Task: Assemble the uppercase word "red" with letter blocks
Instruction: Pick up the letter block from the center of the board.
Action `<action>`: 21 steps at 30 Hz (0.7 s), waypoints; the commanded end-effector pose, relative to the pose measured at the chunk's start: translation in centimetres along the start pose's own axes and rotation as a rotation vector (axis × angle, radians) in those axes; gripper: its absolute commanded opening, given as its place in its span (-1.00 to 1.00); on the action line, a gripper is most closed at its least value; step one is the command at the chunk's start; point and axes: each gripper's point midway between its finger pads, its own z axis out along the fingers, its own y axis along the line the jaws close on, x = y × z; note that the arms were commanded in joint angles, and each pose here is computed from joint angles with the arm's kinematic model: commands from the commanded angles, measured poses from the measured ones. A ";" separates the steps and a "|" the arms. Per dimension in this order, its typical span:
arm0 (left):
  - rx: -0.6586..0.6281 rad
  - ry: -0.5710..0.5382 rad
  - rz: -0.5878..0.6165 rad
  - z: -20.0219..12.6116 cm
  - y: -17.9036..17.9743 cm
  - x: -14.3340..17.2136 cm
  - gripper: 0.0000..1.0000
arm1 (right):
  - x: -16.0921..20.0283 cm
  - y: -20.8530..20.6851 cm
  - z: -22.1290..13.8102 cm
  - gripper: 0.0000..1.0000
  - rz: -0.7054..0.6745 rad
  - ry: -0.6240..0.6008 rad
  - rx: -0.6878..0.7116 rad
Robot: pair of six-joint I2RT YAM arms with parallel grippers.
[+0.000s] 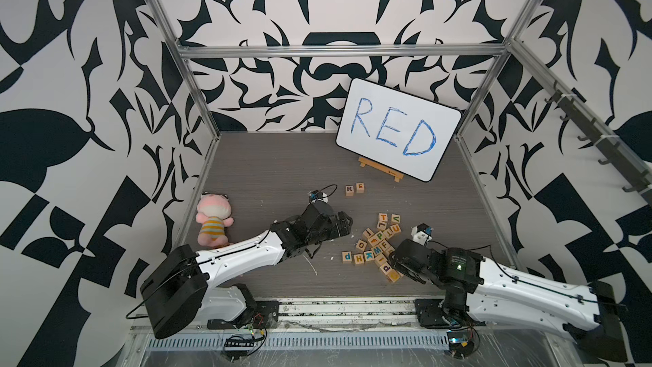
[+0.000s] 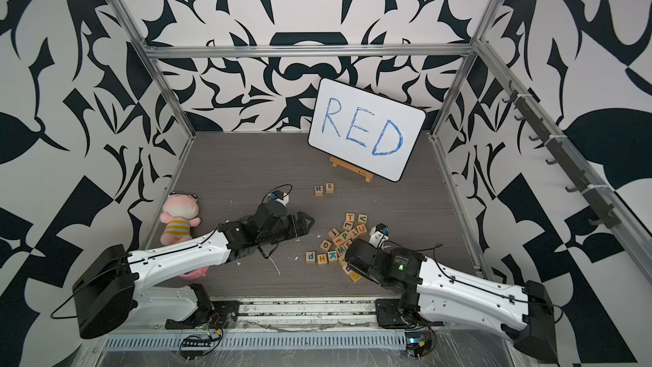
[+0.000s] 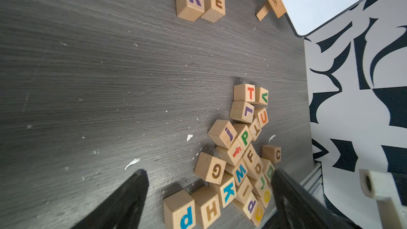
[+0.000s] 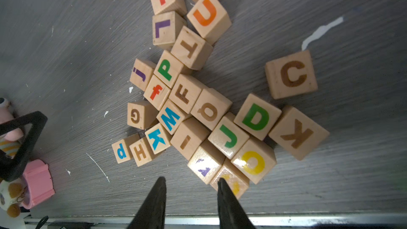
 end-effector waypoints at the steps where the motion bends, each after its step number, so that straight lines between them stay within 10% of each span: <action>1: -0.018 0.004 -0.027 -0.1 -0.4 -0.1 0.83 | -0.8 -1.8 0.2 -0.21 0.085 -0.059 0.064; 21: -0.029 -0.004 -0.048 0.2 0.0 -0.1 0.83 | -2.0 -3.5 2.0 -0.13 0.184 -0.167 0.059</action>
